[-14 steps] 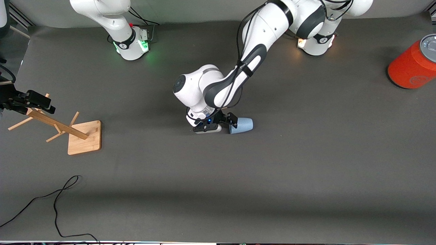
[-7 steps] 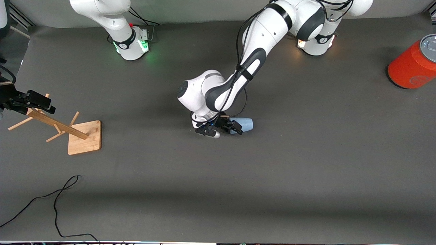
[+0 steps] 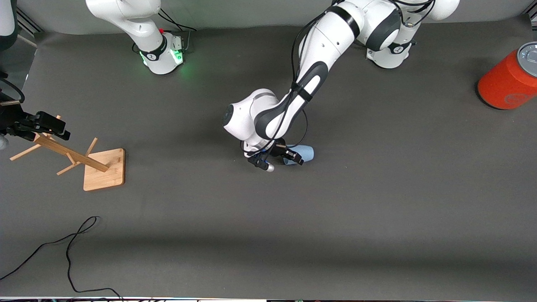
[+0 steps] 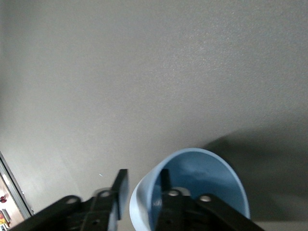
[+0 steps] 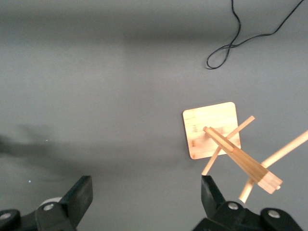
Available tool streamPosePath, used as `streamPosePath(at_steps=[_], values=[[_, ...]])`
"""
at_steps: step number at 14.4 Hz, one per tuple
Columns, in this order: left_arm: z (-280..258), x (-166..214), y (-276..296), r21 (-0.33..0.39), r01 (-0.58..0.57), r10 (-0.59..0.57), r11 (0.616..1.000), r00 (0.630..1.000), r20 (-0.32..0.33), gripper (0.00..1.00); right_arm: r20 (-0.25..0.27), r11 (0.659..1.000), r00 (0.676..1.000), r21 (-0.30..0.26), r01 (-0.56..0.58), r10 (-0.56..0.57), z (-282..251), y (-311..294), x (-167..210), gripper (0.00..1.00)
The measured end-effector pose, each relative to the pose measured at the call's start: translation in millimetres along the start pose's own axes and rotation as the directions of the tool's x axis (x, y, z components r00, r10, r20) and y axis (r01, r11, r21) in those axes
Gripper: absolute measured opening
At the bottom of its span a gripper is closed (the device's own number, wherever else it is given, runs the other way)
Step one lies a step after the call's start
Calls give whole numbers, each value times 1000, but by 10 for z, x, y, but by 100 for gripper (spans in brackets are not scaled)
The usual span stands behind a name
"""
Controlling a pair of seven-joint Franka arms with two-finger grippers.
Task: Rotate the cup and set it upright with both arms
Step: 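Grasp the cup rim with the left gripper, then lift the cup with the left gripper and rotate it opening-up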
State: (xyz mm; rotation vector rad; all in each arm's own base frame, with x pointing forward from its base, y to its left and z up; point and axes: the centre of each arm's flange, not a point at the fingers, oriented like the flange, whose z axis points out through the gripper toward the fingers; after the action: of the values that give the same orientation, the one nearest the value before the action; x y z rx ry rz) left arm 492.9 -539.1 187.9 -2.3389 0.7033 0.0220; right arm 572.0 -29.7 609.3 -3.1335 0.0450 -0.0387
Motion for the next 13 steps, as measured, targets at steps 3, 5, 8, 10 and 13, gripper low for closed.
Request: streamPosePath(at_steps=[3, 5, 8, 10, 13], values=[[-63, 12, -192, 13, -10, 9, 1000, 1000, 4, 12, 0, 1000, 1000, -6, 1, -1, 1, 4, 0, 100], [-178, 11, -417, 20, 21, -21, 1000, 1000, 15, 7, 1, 1000, 1000, -7, 1, -1, 4, 6, -1, 100], [-521, -16, -1167, -2, 128, -127, 992, 991, 48, 7, 3, 1000, 1000, -7, 1, -1, 12, 5, -2, 100], [-810, -81, -1872, -99, 221, -217, 970, 975, 55, 7, 3, 1000, 1000, -6, 1, -1, 14, 2, -2, 100], [-1121, -374, -3250, -375, 386, -366, 843, 922, 127, 7, 1, 1000, 1000, -6, 1, -1, 4, 2, -4, 100]])
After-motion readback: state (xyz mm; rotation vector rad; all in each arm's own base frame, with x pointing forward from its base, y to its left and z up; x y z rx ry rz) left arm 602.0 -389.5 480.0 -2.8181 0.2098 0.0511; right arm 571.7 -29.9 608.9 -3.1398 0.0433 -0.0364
